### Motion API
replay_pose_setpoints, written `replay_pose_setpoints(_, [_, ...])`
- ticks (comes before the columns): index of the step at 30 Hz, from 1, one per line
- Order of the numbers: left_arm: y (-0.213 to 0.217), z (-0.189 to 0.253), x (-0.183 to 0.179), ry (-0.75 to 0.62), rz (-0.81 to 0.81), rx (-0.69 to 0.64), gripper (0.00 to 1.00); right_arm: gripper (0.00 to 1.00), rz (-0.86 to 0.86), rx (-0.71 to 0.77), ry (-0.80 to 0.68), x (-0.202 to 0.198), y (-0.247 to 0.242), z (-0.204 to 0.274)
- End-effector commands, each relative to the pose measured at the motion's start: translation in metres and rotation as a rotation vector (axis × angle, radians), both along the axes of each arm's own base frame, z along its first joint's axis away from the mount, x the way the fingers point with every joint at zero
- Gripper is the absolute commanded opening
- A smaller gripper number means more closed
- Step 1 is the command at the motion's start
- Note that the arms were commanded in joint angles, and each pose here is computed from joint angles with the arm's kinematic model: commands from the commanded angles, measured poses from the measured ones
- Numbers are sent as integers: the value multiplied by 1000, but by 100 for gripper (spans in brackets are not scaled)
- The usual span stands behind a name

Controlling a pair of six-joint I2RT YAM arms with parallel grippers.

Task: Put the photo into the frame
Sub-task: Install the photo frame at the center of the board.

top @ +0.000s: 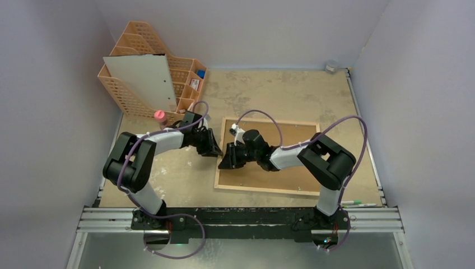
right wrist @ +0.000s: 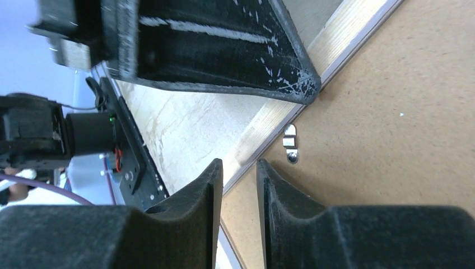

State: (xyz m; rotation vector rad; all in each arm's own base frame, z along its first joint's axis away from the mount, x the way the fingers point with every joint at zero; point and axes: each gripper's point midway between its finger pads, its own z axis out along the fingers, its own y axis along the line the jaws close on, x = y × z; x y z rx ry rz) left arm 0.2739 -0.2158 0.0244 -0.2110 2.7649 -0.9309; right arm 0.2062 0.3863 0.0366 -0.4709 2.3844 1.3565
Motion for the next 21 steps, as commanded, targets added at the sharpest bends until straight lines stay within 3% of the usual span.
replay_pose_setpoints(1, [10, -19, -11, 55, 7, 73, 0, 33, -175, -66, -93, 29, -12, 18])
replay_pose_setpoints(5, [10, -19, -11, 52, 5, 74, 0, 39, -199, -83, -112, 38, -10, 16])
replay_pose_setpoints(12, [9, -19, -10, 53, 3, 71, 0, 39, -158, -89, -114, 39, -3, 1])
replay_pose_setpoints(21, [4, -19, -6, 65, 10, 50, 0, 27, 6, -45, -12, -2, -4, -23])
